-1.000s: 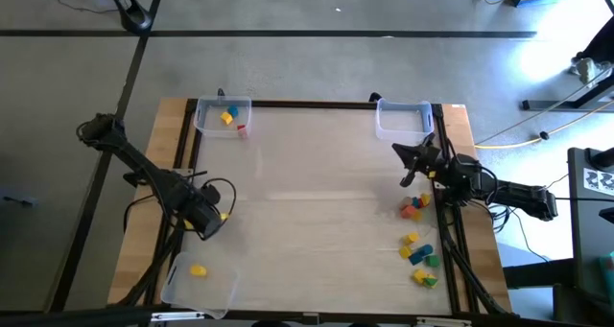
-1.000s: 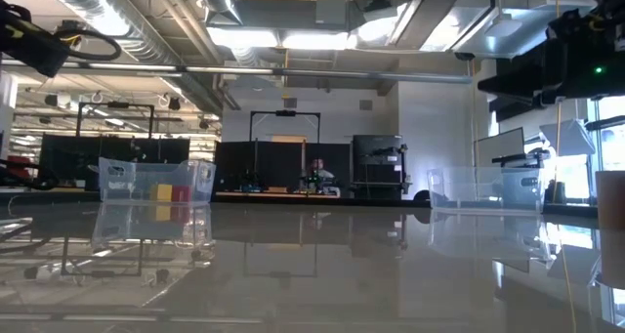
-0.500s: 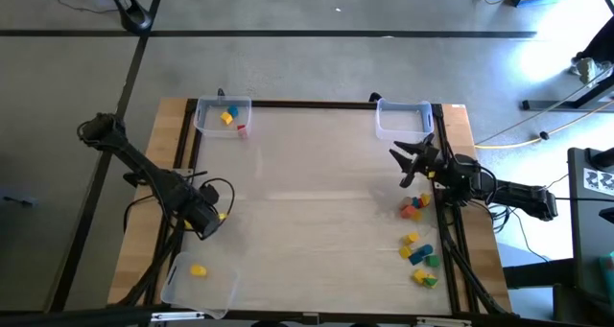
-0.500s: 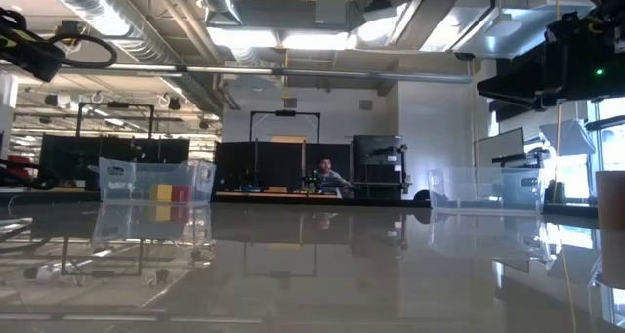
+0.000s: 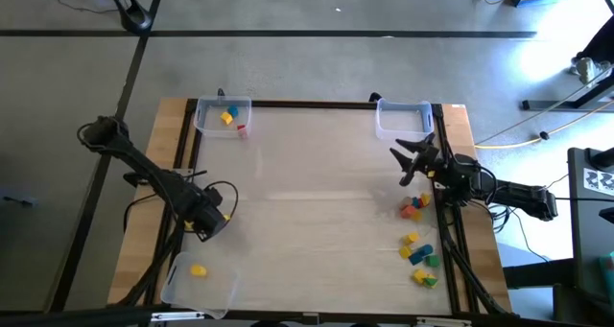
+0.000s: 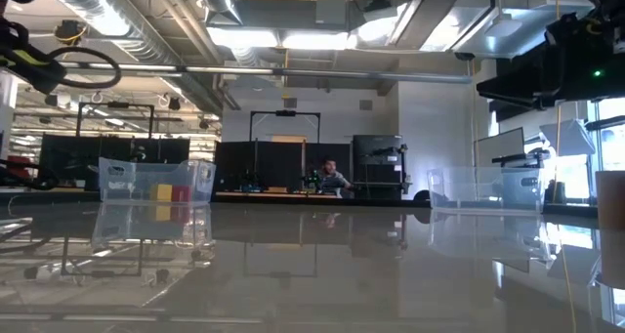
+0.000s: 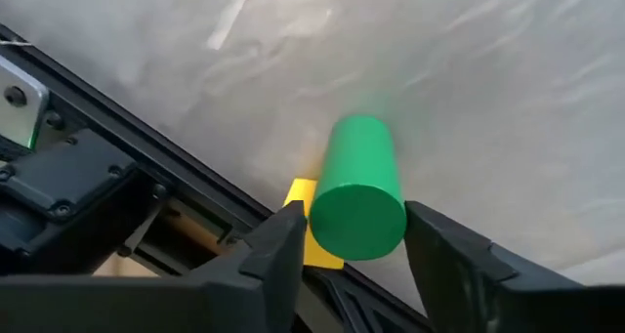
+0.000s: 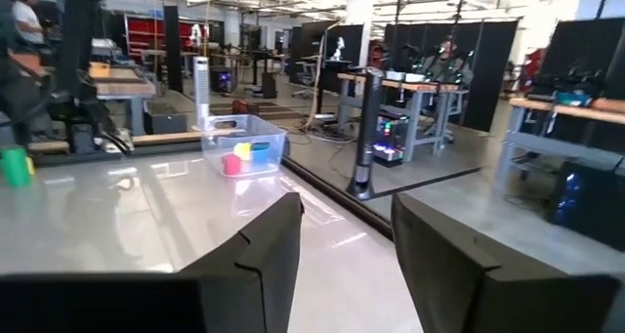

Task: Sort blocks by size
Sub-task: Put the left green cylinder block into the bottom transparent bin

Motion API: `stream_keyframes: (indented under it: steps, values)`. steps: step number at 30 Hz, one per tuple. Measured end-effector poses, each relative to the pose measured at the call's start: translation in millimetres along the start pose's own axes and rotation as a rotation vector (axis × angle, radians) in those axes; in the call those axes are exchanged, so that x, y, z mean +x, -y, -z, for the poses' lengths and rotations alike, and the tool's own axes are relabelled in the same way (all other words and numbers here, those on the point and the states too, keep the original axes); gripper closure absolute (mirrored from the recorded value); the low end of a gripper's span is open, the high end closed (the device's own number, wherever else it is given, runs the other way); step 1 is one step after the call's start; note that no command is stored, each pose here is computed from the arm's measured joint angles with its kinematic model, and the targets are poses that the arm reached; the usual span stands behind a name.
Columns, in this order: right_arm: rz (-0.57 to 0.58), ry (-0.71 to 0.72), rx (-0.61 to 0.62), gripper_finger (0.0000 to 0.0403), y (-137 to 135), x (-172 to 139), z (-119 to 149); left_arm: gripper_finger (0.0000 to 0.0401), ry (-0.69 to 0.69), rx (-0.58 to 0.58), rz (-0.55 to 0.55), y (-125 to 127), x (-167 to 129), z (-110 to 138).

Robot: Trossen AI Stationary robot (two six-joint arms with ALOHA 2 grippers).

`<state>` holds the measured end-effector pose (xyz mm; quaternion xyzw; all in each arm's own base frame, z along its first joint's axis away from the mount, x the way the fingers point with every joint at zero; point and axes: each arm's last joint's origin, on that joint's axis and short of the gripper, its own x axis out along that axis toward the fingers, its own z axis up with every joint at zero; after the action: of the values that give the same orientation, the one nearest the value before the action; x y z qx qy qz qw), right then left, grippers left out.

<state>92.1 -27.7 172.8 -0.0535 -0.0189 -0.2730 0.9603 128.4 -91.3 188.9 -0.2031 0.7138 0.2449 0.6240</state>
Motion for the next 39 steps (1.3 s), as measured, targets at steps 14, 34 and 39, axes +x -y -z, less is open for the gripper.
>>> stream_keyframes:
  steps: [14,34,39]
  values:
    - [0.034,0.052,-0.053,0.0242,1.5,-0.2,-5.6,0.0297,0.022,-0.015,0.034,3.5,-21.3,0.1]
    - [0.237,0.285,-0.2,0.0242,10.5,-6.4,-33.3,0.0297,-0.094,-0.035,0.376,31.0,-133.7,18.4]
    - [0.274,0.318,-0.199,0.0242,12.3,-8.2,-37.4,0.0297,-0.083,-0.048,0.438,57.2,-138.1,27.5]
